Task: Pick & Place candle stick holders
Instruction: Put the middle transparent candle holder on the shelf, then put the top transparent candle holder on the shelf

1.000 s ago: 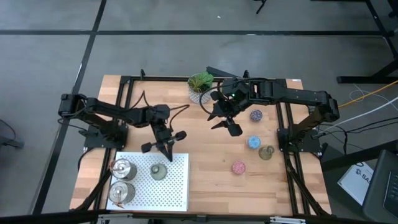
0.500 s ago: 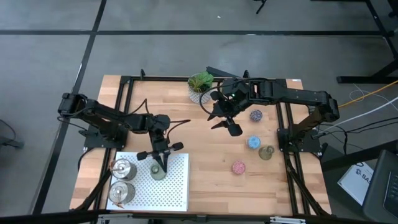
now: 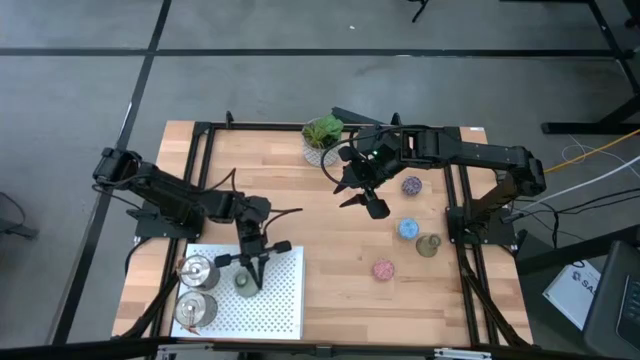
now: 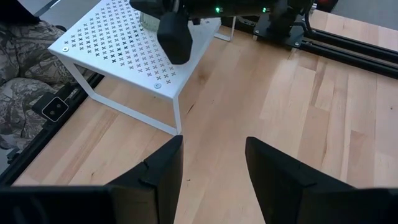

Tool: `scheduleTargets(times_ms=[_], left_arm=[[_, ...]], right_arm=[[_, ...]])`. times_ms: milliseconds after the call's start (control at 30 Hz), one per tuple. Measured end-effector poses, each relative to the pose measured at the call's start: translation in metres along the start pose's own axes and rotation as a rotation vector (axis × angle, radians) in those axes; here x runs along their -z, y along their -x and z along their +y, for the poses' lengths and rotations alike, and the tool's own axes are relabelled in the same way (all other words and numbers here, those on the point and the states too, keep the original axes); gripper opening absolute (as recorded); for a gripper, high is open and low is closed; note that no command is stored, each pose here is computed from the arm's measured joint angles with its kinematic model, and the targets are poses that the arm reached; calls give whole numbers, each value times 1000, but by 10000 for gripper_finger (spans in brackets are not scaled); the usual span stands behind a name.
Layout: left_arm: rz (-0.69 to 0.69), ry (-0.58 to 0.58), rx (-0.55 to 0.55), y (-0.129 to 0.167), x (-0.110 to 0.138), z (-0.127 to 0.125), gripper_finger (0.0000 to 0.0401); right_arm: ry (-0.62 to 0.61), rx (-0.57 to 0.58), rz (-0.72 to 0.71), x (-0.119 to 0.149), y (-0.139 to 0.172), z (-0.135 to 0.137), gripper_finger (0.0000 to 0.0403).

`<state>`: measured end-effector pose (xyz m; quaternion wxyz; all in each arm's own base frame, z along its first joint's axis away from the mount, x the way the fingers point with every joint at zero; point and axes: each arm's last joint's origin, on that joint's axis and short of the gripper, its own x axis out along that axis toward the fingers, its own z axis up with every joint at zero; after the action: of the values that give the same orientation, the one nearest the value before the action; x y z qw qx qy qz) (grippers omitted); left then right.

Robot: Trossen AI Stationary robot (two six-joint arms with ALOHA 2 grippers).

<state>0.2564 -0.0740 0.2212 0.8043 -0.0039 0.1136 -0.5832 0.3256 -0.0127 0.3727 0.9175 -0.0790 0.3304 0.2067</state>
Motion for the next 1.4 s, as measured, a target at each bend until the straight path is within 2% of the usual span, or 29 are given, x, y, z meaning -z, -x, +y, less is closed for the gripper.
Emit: scheduleTargets(times_ms=[233,367,533,700,933,1000,1100,1167,1400], left_arm=[[6,3,-11,-10,-2,-5,3],[-19,15,-48,-5,-5,-1,2],[-73,35,-122,16,-9,13,2],[-122,54,-145,43,-12,23,2],[-159,28,-119,76,-21,21,2],[-162,37,-147,84,-22,19,2],[-160,83,-256,98,-23,17,3],[-153,131,-386,108,-22,14,2],[-34,198,-1026,138,-19,4,2]], right_arm=[[0,0,0,0,0,0,176],[0,0,-1,0,0,0,176],[1,0,-2,0,0,0,176],[-12,0,-1,0,0,0,176],[-15,-1,0,0,0,0,176],[-15,1,1,0,0,0,176],[-18,41,24,1,0,-1,176],[-20,69,39,2,0,-2,176],[-90,190,99,5,1,-4,176]])
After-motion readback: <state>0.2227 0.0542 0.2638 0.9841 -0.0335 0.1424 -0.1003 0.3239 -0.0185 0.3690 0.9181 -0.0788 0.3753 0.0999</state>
